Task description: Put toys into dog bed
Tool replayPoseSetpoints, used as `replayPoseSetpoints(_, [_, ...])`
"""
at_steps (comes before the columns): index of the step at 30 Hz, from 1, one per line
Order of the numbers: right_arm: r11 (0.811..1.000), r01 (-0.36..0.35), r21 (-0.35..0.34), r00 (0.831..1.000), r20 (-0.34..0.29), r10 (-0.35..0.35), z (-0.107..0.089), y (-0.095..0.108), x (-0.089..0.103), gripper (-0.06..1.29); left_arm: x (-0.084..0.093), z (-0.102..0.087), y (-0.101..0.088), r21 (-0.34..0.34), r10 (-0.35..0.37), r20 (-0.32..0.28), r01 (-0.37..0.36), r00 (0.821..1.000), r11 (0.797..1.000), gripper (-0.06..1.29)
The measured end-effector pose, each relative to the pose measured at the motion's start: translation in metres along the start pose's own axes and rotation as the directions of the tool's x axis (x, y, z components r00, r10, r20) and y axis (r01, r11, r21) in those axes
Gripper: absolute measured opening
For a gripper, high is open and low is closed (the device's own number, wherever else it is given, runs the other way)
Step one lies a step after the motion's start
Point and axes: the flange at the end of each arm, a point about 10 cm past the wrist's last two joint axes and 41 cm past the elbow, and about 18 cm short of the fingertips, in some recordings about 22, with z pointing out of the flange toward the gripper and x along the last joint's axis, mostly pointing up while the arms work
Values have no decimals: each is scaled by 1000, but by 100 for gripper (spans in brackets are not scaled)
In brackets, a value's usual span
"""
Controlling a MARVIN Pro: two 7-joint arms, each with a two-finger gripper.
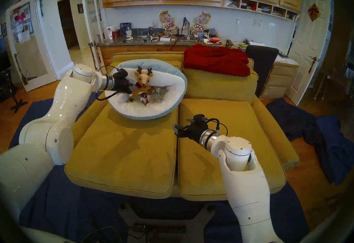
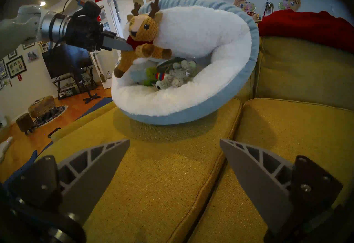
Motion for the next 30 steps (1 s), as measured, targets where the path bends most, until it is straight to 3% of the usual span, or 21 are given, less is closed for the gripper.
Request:
replayPoseSetpoints(14, [1000,-1,1,1000,0,1,0,0,0,122,-35,13,-6,46,-67,110,63,992,997,-2])
replayPoseSetpoints(22, [1000,-1,1,1000,0,1,0,0,0,123,-50,19,-4,49,-76,136,70,988,996,-2])
replayPoseSetpoints(30, [1000,-1,1,1000,0,1,0,0,0,125,-50,24,-1,46,-80,126,75,989,996,-2])
